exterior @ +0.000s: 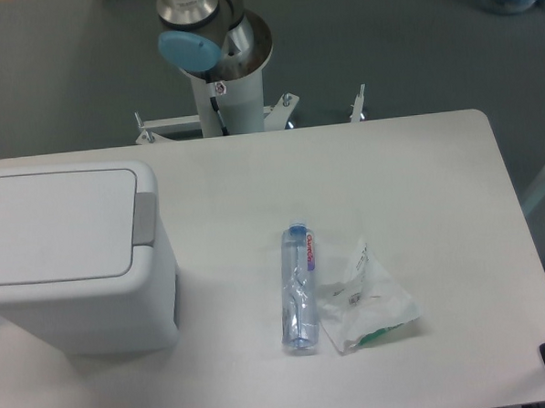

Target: Open the trash can

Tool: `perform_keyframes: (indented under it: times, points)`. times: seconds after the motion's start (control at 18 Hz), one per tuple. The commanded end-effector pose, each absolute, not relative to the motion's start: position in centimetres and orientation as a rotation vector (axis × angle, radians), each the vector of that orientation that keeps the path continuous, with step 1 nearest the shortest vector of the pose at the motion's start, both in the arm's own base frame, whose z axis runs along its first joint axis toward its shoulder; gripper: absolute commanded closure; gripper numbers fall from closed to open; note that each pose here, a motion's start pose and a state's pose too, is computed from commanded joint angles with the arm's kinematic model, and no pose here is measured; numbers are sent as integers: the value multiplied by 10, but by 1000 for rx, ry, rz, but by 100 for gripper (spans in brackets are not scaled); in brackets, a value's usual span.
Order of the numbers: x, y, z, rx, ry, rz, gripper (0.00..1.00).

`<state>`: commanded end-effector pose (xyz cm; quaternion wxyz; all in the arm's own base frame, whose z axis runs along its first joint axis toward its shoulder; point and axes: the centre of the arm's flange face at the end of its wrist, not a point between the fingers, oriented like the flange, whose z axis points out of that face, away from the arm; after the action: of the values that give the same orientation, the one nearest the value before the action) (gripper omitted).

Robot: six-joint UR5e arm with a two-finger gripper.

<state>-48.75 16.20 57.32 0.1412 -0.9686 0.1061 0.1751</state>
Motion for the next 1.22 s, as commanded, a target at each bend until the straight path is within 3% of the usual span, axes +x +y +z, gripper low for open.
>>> perform_keyframes:
  times: [0.56,1.22]
  points:
    - [-443,266,577,-2677,-290,343,0]
    - [-373,398,553,-2512,-609,128,0]
